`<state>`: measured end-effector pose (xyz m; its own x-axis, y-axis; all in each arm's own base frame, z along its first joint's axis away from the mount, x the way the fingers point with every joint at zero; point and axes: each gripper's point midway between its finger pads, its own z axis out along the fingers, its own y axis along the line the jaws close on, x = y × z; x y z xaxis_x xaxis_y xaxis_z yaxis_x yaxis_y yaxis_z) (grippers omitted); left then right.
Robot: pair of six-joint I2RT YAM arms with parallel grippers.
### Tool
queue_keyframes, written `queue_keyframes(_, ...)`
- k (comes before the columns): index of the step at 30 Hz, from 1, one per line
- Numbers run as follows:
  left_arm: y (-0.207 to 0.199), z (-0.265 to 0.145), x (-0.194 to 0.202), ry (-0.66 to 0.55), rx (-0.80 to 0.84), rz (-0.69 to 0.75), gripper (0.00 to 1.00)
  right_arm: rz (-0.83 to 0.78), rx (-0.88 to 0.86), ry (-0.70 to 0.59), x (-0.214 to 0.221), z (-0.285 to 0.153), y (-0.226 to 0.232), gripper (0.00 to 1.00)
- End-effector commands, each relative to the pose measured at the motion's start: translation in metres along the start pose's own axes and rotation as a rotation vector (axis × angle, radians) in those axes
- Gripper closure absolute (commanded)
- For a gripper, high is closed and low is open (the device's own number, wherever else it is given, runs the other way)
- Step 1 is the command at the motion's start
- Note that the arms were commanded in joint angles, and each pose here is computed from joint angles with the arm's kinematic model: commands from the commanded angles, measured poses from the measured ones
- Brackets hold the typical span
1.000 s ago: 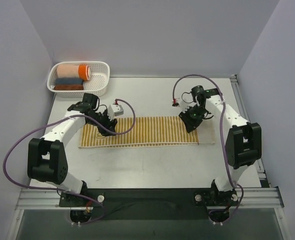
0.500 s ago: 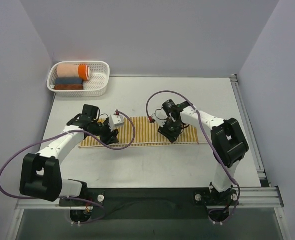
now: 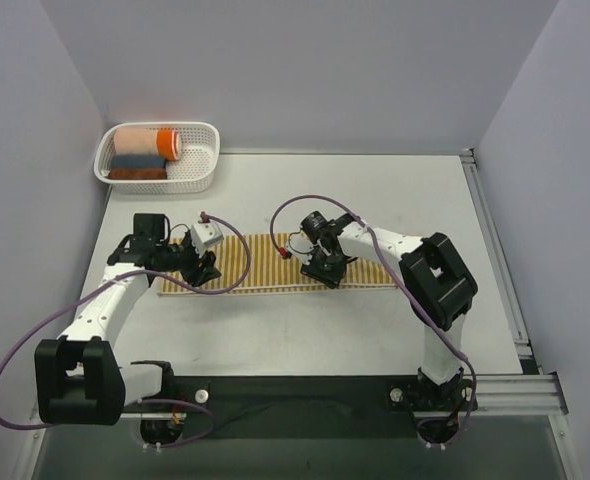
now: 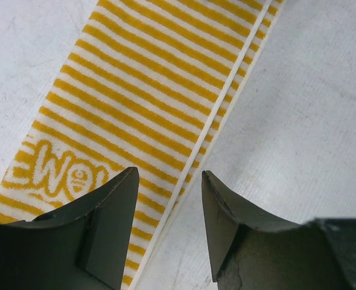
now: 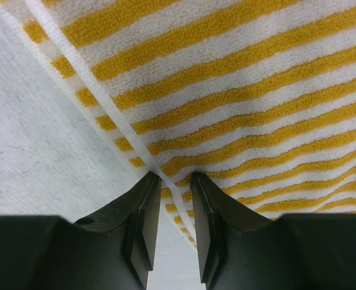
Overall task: Roll the towels
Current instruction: Fold the towel
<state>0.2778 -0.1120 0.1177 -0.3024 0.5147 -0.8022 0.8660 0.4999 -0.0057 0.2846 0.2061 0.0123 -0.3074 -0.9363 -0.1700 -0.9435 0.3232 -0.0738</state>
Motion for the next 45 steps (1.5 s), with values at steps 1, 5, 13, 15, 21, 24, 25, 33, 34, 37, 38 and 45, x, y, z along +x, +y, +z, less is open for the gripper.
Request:
queue_keyframes(1,0.004,-0.007,-0.020,-0.069,-0.003,0.019,0.43,0.005,0.026,0.011,-0.005,-0.002,-0.006,0.73)
queue_keyframes(5,0.007,-0.006,-0.021,-0.067,-0.001,0.009,0.44,0.006,0.025,0.005,-0.005,-0.006,-0.005,0.84)
queue_keyframes(13,0.007,-0.004,-0.019,-0.064,0.012,-0.003,0.44,0.006,0.042,-0.019,-0.007,-0.022,-0.007,0.80)
queue_keyframes(15,0.007,-0.004,-0.020,-0.065,0.012,-0.005,0.44,0.007,0.038,-0.020,-0.009,-0.022,-0.006,0.83)
queue_keyframes(21,0.006,-0.005,-0.019,-0.062,0.011,-0.001,0.44,0.021,0.041,-0.016,-0.011,-0.026,-0.008,0.78)
queue_keyframes(24,0.006,-0.004,-0.018,-0.060,0.015,-0.003,0.44,0.021,0.042,-0.017,-0.011,-0.027,-0.009,0.83)
queue_keyframes(25,0.006,-0.004,-0.018,-0.061,0.014,-0.002,0.44,0.023,0.041,-0.018,-0.012,-0.028,-0.009,0.87)
queue_keyframes(33,0.006,-0.005,-0.018,-0.060,0.012,-0.003,0.44,0.009,0.008,-0.020,-0.010,-0.031,-0.002,1.00)
queue_keyframes(34,0.006,-0.005,-0.018,-0.062,0.010,-0.001,0.44,0.007,0.001,-0.021,-0.009,-0.033,0.000,1.00)
queue_keyframes(37,0.006,-0.007,-0.018,-0.060,0.009,-0.010,0.45,0.001,-0.005,-0.034,-0.007,-0.044,0.004,1.00)
queue_keyframes(38,0.006,-0.008,-0.017,-0.059,0.007,-0.012,0.45,-0.009,0.001,-0.050,-0.008,-0.050,0.005,1.00)
queue_keyframes(45,0.006,-0.007,-0.017,-0.058,0.013,-0.020,0.45,-0.023,-0.038,-0.028,0.002,-0.047,0.014,1.00)
